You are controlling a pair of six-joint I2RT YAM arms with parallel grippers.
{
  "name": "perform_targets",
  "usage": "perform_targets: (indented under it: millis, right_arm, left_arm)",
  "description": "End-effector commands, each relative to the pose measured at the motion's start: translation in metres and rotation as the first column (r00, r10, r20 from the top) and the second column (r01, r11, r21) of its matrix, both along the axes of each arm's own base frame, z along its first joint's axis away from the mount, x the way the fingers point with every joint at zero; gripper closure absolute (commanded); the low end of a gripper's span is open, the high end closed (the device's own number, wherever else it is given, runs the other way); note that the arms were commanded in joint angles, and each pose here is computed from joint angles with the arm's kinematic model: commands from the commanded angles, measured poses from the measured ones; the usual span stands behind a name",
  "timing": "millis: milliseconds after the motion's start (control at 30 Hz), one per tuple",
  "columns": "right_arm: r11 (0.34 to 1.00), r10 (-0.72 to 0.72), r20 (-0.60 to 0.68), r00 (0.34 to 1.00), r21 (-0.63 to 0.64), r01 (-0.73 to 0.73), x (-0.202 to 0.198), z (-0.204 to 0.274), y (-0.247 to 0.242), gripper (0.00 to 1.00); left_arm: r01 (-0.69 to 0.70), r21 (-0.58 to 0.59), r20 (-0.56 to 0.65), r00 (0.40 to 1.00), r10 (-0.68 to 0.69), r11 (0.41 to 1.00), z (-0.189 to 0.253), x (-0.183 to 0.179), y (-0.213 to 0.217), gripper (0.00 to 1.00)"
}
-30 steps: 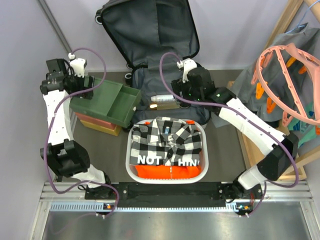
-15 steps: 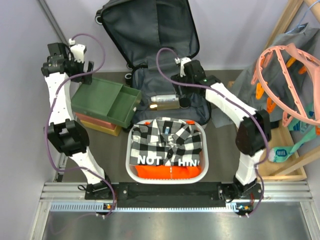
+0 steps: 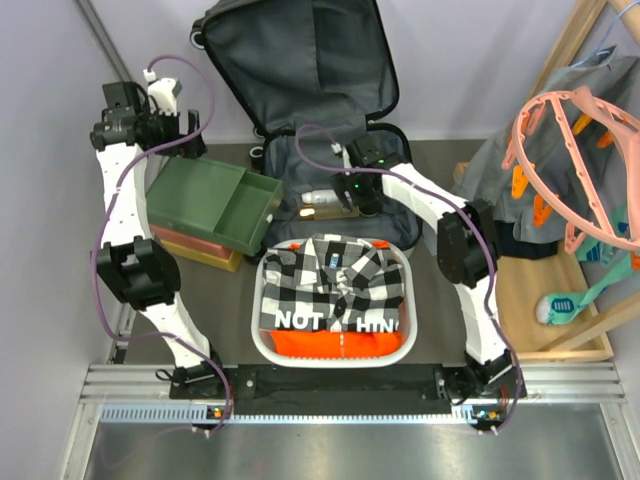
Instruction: Open, take out, and arrange the luggage
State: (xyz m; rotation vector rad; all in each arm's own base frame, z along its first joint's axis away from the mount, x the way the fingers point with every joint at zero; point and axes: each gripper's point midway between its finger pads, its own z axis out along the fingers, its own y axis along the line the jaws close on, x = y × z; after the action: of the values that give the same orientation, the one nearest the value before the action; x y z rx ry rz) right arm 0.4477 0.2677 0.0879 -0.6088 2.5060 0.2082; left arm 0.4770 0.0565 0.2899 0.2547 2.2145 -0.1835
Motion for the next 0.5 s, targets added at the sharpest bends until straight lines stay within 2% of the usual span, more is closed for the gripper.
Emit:
perform_targets:
  millis: [0,33,133,233,367,467]
  right_arm:
    - [0.981,0.194,0.16,0.968,-0.001,-0.196,0.021,0.026,0.046,0.2]
    - [0.977,0.212,0.145,0.966,-0.033,-0.21,0.025,0.011,0.046,0.2]
    - [0.952,0.285,0.175,0.942,-0.167,-0.257,0.047,0.008,0.038,0.2]
    - [0.934,0.33,0.245,0.912,-0.226,-0.277,0.064,0.014,0.036,0.18]
    - [0.88,0.474,0.245,0.846,-0.176,-0.442,0.064,0.004,0.058,0.18]
    - [0.875,0.483,0.237,0.843,-0.172,-0.453,0.071,-0.008,0.061,0.16]
  left_arm:
    - [0.07,-0.111,0.109,0.992,-0.058,0.991,0.014,0.033,-0.017,0.01]
    - [0.06,-0.134,0.109,0.993,-0.046,0.989,0.015,0.036,-0.018,0.01]
    - [0.063,-0.143,0.13,0.991,-0.045,0.988,0.021,0.046,-0.018,0.01]
    - [0.066,-0.139,0.154,0.987,-0.044,0.988,0.027,0.055,-0.018,0.01]
    - [0.093,-0.123,0.161,0.984,-0.073,0.988,0.029,0.057,-0.026,0.01]
    - [0.098,-0.114,0.149,0.986,-0.08,0.989,0.026,0.055,-0.031,0.01]
